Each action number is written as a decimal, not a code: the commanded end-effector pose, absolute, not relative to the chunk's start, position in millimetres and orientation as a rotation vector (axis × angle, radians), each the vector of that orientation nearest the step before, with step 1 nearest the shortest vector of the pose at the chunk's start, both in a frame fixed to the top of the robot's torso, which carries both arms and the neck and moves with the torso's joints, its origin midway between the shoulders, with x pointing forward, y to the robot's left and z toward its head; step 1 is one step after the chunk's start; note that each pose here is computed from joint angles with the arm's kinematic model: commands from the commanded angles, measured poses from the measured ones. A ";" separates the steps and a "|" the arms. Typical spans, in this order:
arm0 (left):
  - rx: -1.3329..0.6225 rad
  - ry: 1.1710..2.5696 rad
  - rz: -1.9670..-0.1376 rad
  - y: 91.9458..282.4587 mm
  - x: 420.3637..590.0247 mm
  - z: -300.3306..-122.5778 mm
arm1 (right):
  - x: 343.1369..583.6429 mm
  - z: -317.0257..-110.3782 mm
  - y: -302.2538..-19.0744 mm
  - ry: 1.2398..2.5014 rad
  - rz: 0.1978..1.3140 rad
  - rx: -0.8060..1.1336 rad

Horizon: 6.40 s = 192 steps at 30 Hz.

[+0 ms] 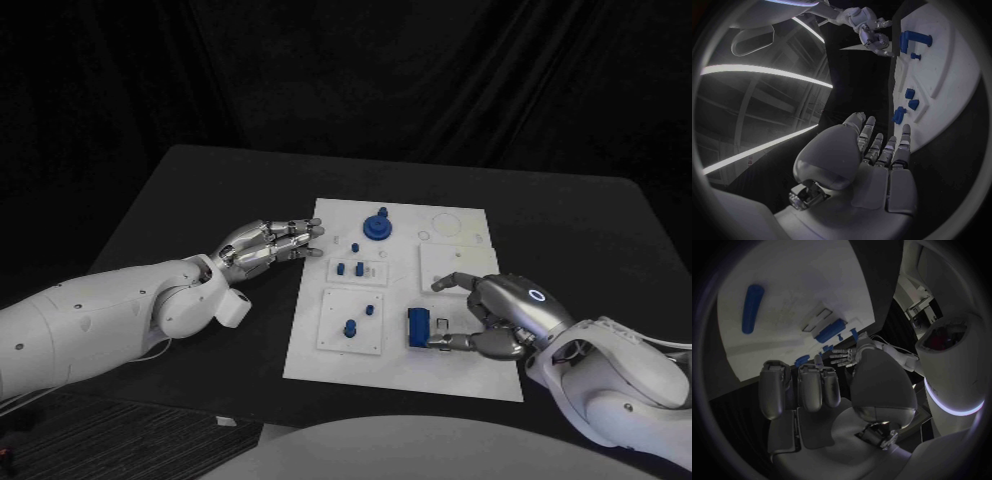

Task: Assemble the parts on the task board

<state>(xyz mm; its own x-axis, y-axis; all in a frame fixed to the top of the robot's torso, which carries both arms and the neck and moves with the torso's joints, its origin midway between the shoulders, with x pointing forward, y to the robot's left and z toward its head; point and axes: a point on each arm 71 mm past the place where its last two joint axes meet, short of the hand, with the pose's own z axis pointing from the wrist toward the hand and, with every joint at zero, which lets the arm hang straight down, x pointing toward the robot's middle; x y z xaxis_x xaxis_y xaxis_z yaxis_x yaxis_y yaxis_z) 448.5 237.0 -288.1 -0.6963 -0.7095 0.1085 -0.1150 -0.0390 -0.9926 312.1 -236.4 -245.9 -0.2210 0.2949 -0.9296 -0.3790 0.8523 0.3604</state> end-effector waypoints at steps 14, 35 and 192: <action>-0.807 1.620 -1.820 235.4 447.6 -277.1 | 342.2 -224.6 -291.7 1.903 0.340 0.169; -0.691 1.576 -1.687 234.9 440.4 -271.3 | 337.9 -236.6 -301.1 2.109 0.172 0.187; -0.709 1.693 -1.779 220.7 438.4 -276.6 | 324.0 -264.0 -251.4 2.306 0.469 0.972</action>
<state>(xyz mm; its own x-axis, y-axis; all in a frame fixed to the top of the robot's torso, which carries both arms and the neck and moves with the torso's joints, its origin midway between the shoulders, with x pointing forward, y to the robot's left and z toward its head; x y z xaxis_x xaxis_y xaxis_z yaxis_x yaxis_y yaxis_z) 439.4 222.7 -276.9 -0.6812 -0.7318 -0.0231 0.0509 -0.0159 -0.9986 325.1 -253.1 -264.2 -0.5639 0.7248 -0.3959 0.5201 0.6840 0.5114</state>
